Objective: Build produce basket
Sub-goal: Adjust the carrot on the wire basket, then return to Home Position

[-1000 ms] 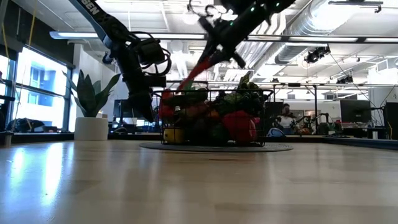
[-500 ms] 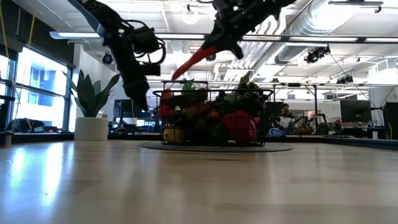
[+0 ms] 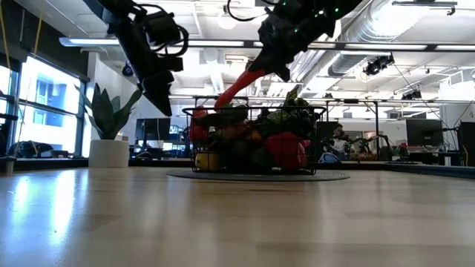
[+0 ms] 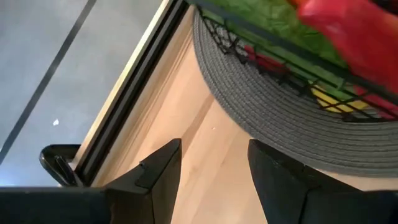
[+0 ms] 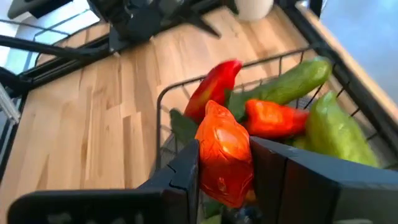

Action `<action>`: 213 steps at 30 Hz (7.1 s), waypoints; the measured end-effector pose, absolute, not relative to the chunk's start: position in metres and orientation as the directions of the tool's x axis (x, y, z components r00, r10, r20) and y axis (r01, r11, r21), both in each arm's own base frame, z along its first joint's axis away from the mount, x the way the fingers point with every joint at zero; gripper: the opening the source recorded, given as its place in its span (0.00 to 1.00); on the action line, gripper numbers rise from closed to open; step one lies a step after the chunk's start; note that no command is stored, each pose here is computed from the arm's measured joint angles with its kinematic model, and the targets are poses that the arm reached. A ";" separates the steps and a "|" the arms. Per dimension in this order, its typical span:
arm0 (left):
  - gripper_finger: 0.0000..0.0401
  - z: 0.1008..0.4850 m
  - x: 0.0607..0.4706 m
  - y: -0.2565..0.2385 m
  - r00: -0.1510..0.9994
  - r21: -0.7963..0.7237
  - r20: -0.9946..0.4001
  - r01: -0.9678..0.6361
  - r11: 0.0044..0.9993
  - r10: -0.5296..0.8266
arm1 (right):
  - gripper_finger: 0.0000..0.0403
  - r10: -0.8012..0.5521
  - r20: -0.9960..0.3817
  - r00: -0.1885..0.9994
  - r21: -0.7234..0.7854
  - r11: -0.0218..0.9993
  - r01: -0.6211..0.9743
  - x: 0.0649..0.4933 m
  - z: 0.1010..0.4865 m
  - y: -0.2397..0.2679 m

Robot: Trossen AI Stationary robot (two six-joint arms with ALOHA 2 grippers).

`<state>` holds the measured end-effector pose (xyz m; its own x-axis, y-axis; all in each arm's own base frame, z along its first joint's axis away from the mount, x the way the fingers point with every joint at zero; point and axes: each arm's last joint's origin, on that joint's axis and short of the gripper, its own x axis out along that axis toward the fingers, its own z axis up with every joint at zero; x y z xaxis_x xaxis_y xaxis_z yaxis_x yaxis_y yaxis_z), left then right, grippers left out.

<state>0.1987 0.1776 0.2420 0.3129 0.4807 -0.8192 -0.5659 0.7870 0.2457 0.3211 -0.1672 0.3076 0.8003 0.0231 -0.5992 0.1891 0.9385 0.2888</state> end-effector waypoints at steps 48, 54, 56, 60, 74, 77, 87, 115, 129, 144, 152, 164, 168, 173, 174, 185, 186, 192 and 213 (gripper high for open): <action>0.44 0.268 0.203 0.150 0.518 0.063 -0.747 -0.569 0.820 0.417 | 0.60 -0.045 -0.562 0.826 0.340 0.898 0.280 0.333 0.311 -0.159; 0.44 0.277 0.202 0.128 0.667 -0.018 -0.618 -0.540 0.841 0.415 | 0.60 -0.036 -0.481 0.876 0.330 0.919 0.218 0.335 0.329 -0.144; 0.44 0.277 0.199 0.119 0.712 -0.059 -0.570 -0.533 0.844 0.410 | 0.60 -0.030 -0.450 0.892 0.336 0.920 0.200 0.336 0.335 -0.138; 0.44 0.274 0.190 0.103 0.768 -0.092 -0.493 -0.513 0.853 0.409 | 0.60 -0.023 -0.383 0.923 0.338 0.927 0.163 0.336 0.348 -0.129; 0.44 0.227 0.150 0.074 0.830 -0.140 -0.292 -0.528 0.837 0.475 | 0.60 -0.040 -0.129 0.991 0.236 0.969 0.070 0.305 0.406 -0.113; 0.44 0.218 0.144 0.071 0.837 -0.163 -0.267 -0.528 0.834 0.478 | 0.60 -0.043 -0.082 0.996 0.205 0.977 0.059 0.291 0.421 -0.108; 0.44 0.196 0.129 0.064 0.856 -0.243 -0.176 -0.517 0.821 0.486 | 0.60 -0.051 0.048 0.998 0.155 0.987 0.043 0.230 0.465 -0.087; 0.35 0.193 0.120 0.060 0.873 -0.293 -0.117 -0.486 0.824 0.473 | 0.60 -0.283 0.191 0.940 0.125 0.957 0.263 0.051 0.459 -0.018; 0.28 0.181 0.107 0.060 0.877 -0.332 -0.060 -0.468 0.819 0.476 | 0.60 -0.271 0.329 0.904 0.249 0.949 0.194 0.035 0.375 -0.012; 0.27 0.177 0.081 0.057 0.835 -0.259 -0.090 -0.547 0.796 0.544 | 0.60 -0.301 0.420 0.856 0.276 0.941 0.195 0.006 0.339 -0.001; 0.27 0.168 0.078 0.059 0.811 -0.257 -0.106 -0.581 0.772 0.576 | 0.60 -0.310 0.365 0.878 0.270 0.938 0.219 0.009 0.333 -0.002; 0.27 0.164 0.081 0.061 0.809 -0.233 -0.077 -0.583 0.778 0.583 | 0.60 -0.305 0.290 0.907 0.331 0.921 0.204 0.042 0.292 -0.015; 0.27 0.164 0.081 0.061 0.809 -0.190 -0.077 -0.586 0.788 0.583 | 0.60 -0.301 0.246 0.921 0.346 0.915 0.207 0.055 0.270 -0.021; 0.27 0.164 0.081 0.061 0.808 -0.180 -0.077 -0.587 0.789 0.584 | 0.60 -0.358 0.171 0.918 0.339 0.896 0.287 0.067 0.244 -0.027; 0.27 0.164 0.081 0.061 0.807 -0.180 -0.077 -0.589 0.788 0.585 | 0.60 -0.370 0.162 0.915 0.327 0.895 0.304 0.068 0.240 -0.028; 0.27 0.164 0.081 0.061 0.804 -0.180 -0.077 -0.593 0.785 0.589 | 0.60 -0.382 -0.010 0.924 0.267 0.890 0.371 0.073 0.214 -0.031; 0.27 0.164 0.081 0.061 0.804 -0.180 -0.077 -0.593 0.785 0.589 | 0.60 -0.374 -0.021 0.927 0.264 0.892 0.366 0.073 0.213 -0.030; 0.27 0.164 0.081 0.061 0.804 -0.180 -0.077 -0.593 0.785 0.589 | 0.60 -0.353 -0.047 0.934 0.252 0.901 0.353 0.074 0.211 -0.030; 0.27 0.164 0.081 0.061 0.802 -0.180 -0.077 -0.595 0.783 0.592 | 0.60 -0.355 -0.154 0.922 0.370 0.845 0.387 0.085 0.170 -0.035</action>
<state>0.0805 0.0611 0.1644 0.8022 0.5921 -0.0772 -0.5953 0.7831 -0.1797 0.0849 -0.0348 0.1699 0.9220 -0.3552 -0.1544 0.3873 0.8445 0.3699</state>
